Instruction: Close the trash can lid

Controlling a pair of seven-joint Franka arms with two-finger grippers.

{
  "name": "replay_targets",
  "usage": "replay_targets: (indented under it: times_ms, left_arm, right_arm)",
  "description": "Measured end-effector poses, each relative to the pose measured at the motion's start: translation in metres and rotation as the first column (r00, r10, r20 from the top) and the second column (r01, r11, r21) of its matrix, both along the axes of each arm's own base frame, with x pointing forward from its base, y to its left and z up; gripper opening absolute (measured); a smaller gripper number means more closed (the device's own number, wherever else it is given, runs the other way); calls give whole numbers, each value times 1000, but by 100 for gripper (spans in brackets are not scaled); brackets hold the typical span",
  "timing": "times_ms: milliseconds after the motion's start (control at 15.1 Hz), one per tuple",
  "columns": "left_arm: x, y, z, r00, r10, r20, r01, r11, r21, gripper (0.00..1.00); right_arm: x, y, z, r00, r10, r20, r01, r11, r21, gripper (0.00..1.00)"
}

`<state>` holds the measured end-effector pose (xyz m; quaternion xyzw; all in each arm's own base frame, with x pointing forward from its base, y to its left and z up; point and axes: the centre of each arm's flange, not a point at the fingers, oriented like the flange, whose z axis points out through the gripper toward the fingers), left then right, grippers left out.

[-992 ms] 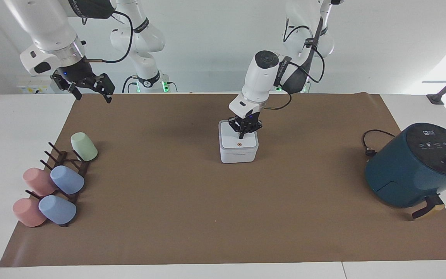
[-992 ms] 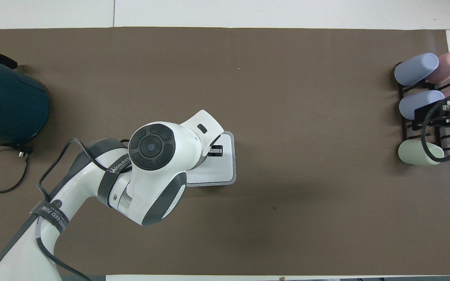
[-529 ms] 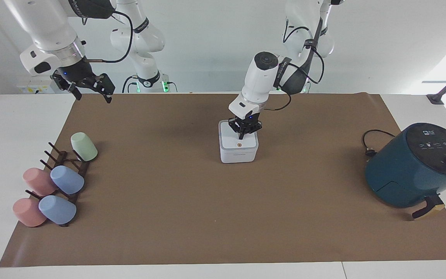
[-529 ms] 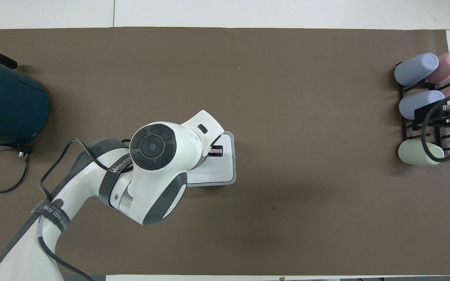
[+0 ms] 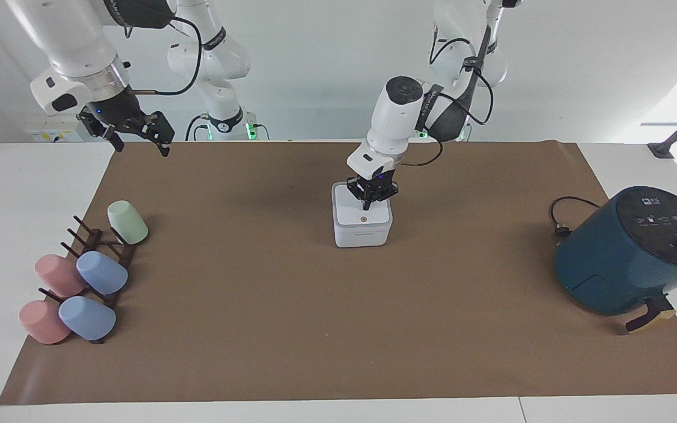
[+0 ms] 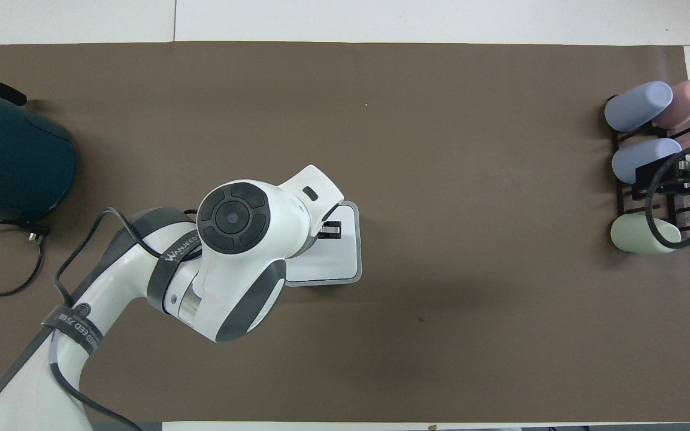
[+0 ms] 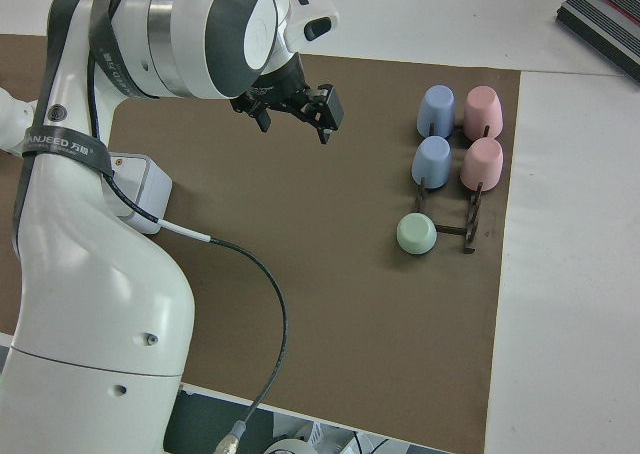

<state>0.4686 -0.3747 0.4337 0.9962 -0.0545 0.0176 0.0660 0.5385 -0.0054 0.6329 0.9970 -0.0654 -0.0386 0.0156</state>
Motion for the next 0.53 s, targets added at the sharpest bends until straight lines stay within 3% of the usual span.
replay_targets:
  times_ms: [331, 529]
  left_arm:
    - [21, 27, 58, 999, 27, -29, -26, 1000, 18, 1]
    - [36, 94, 102, 999, 14, -46, -12, 999, 37, 1]
  right_arm:
    - [0, 0, 0, 1000, 0, 0, 0, 1000, 0, 100]
    - [0, 0, 0, 1000, 0, 0, 0, 1000, 0, 100]
